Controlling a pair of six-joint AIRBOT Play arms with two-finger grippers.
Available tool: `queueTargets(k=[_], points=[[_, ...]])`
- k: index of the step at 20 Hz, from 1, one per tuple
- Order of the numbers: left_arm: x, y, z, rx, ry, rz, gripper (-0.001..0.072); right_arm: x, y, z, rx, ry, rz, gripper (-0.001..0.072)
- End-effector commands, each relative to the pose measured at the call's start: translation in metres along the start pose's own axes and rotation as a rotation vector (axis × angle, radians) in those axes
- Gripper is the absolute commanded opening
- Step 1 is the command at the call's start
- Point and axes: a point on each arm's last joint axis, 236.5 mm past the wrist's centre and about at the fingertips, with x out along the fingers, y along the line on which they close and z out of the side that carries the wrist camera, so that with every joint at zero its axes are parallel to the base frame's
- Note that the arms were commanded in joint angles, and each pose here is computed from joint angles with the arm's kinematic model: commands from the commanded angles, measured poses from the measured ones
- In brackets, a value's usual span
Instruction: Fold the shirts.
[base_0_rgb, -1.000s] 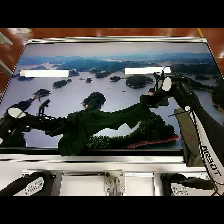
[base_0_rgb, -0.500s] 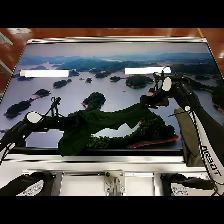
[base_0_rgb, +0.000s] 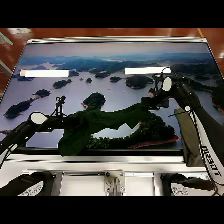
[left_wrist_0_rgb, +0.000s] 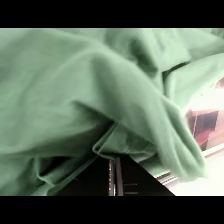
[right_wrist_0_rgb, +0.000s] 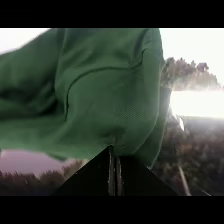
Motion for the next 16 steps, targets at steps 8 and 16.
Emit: queueTargets(k=[8,16], points=[[-0.380,-0.195,0.160,0.749,-0.841,0.302,0.0035,-0.402,0.040,0.056,-0.225,-1.125,0.027,0.0048],[-0.636,-0.321,0.083,0.831,-1.645,0.264,0.0036,-0.533,0.031,-0.053,-0.125,-1.412,0.123,0.0047]])
